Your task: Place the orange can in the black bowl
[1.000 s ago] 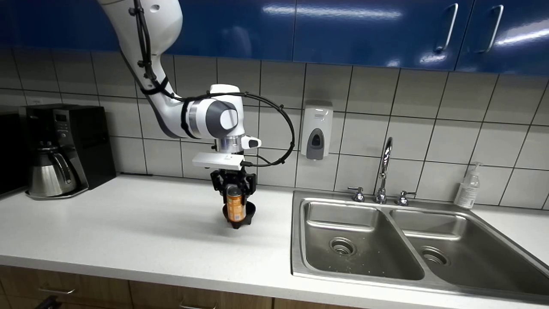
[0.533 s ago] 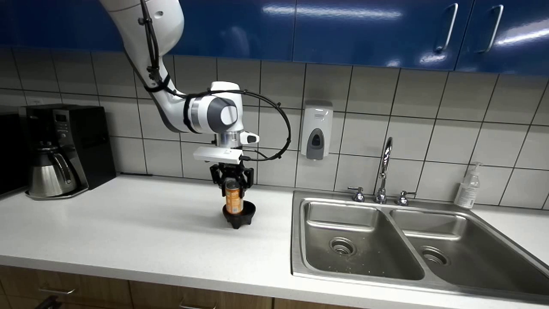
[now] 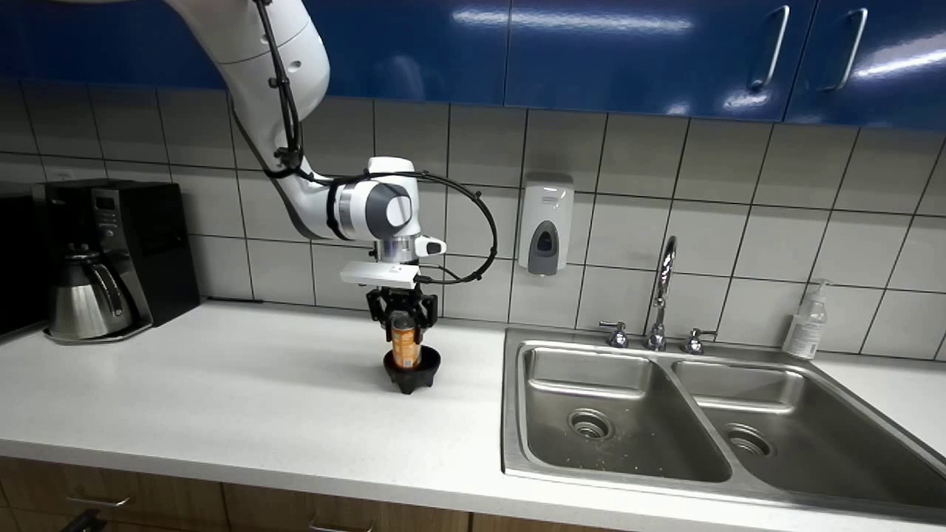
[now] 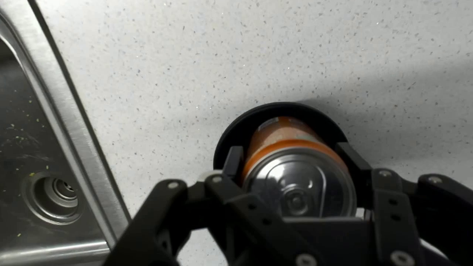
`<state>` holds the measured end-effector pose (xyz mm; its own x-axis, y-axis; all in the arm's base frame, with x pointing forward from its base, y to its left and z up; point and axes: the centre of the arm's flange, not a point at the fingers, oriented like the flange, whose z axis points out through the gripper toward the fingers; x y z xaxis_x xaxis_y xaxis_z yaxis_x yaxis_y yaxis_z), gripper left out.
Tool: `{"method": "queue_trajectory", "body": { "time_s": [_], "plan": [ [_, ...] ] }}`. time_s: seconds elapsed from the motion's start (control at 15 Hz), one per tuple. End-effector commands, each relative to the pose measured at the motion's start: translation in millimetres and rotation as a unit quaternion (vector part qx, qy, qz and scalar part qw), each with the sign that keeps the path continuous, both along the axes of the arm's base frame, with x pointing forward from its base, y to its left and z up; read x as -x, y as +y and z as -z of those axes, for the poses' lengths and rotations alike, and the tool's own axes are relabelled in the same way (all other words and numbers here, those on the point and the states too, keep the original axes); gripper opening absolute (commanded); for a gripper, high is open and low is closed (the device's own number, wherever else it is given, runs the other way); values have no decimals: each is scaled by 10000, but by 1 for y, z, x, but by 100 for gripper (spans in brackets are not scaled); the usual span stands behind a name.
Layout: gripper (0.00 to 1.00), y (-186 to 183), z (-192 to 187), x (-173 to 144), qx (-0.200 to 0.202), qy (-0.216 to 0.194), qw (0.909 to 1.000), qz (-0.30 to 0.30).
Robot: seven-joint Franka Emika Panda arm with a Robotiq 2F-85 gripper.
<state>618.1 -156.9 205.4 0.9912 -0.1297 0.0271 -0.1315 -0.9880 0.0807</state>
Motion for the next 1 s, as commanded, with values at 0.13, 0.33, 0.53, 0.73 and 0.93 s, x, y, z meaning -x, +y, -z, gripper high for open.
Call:
{"method": "queue_trajectory", "body": {
  "time_s": [0.13,0.33,0.53,0.73,0.93],
  "plan": [
    [40,-13,15,-36,53,211,9997,134],
    [40,-20,26,-45,74,295,9994,178],
    [40,-25,33,-50,91,370,9991,185],
    [51,-27,36,-49,132,405,9989,176],
    [86,-24,36,-47,155,411,9989,145]
  ]
}}
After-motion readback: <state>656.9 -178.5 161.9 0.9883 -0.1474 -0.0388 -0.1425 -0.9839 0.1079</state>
